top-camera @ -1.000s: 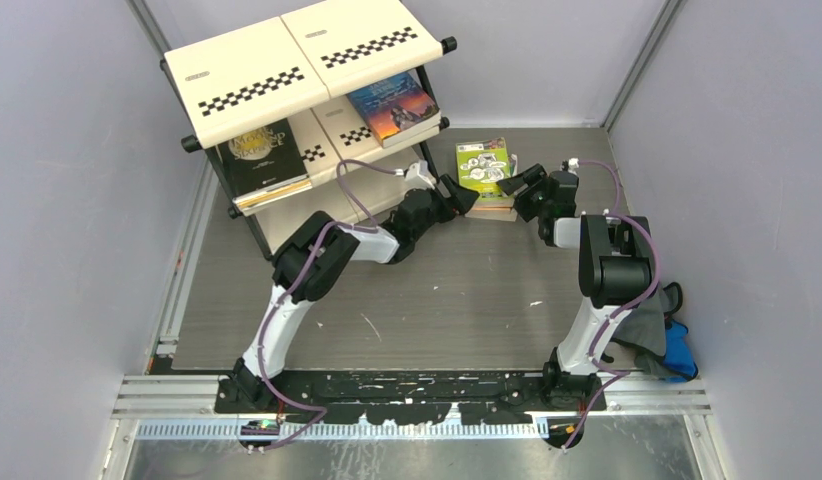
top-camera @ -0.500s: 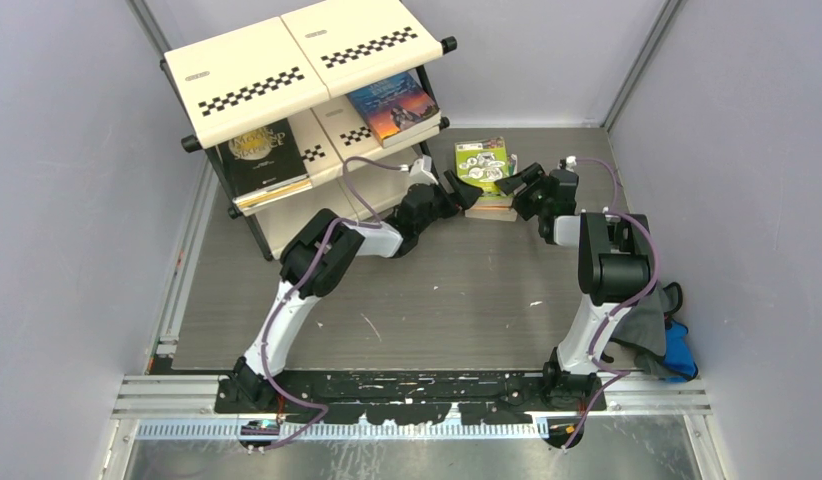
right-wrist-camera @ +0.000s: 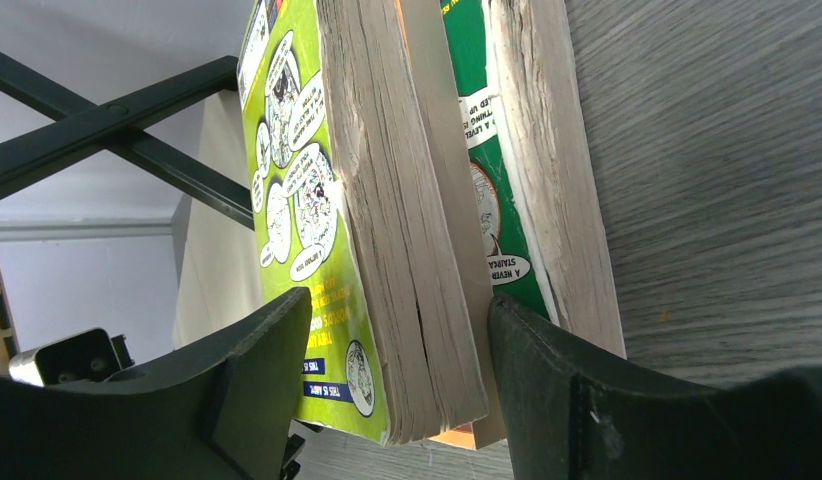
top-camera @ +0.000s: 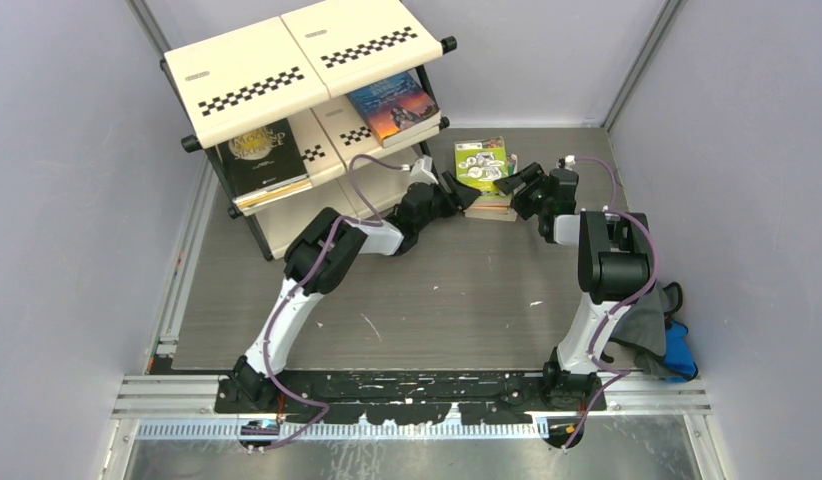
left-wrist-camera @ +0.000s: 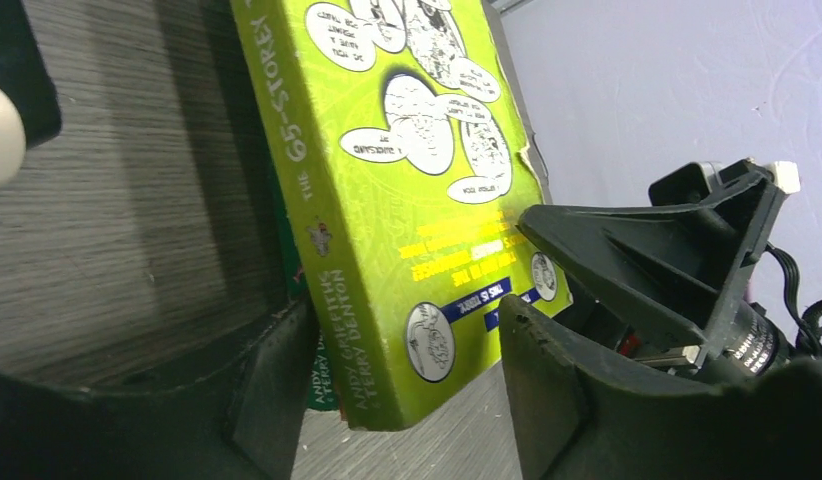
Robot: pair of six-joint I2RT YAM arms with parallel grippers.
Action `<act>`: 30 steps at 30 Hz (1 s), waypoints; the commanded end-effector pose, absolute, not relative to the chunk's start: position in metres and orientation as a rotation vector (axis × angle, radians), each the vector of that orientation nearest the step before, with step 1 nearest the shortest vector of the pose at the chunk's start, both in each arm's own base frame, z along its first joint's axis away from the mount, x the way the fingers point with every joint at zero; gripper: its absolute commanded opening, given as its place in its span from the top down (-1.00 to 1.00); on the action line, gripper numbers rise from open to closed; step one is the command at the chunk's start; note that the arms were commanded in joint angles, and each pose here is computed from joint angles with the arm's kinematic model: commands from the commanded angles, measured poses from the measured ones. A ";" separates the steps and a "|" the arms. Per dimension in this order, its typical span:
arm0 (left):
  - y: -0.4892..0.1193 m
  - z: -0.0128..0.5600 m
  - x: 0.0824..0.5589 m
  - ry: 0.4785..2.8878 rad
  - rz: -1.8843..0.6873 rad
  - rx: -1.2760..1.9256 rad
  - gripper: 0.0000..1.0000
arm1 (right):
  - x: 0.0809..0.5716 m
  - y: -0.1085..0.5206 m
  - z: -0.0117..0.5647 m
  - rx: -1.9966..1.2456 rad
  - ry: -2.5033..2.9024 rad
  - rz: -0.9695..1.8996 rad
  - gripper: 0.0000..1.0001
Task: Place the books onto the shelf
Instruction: Pick up the book from the center of the board.
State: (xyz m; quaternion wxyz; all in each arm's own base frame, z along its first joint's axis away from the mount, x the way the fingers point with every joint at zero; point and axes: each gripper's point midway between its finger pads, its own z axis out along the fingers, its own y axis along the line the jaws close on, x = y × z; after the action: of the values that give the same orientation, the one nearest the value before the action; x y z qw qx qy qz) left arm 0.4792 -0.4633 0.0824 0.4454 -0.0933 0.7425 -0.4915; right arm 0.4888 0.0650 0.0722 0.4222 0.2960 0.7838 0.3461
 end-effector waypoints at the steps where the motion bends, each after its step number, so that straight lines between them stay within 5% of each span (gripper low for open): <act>1: -0.458 0.098 0.493 1.780 -1.314 -0.264 -0.24 | 0.496 0.065 0.081 0.695 1.944 0.874 -0.40; 13: -0.447 0.119 0.487 1.721 -1.331 -0.273 0.27 | 0.492 0.061 0.083 0.698 1.948 0.841 -0.41; 24: -0.438 0.141 0.481 1.676 -1.343 -0.294 0.54 | 0.484 0.052 0.095 0.727 1.923 0.782 -0.55; 30: -0.430 0.156 0.474 1.644 -1.350 -0.352 0.94 | 0.466 0.037 0.101 0.793 1.892 0.685 -0.60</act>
State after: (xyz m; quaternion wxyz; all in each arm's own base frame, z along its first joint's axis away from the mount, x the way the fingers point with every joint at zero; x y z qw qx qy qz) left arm 0.4648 -0.4448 0.0836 0.4261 -0.1243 0.7314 -0.5177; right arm 0.4740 0.0514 0.0776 0.4330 0.3126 0.7865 0.3102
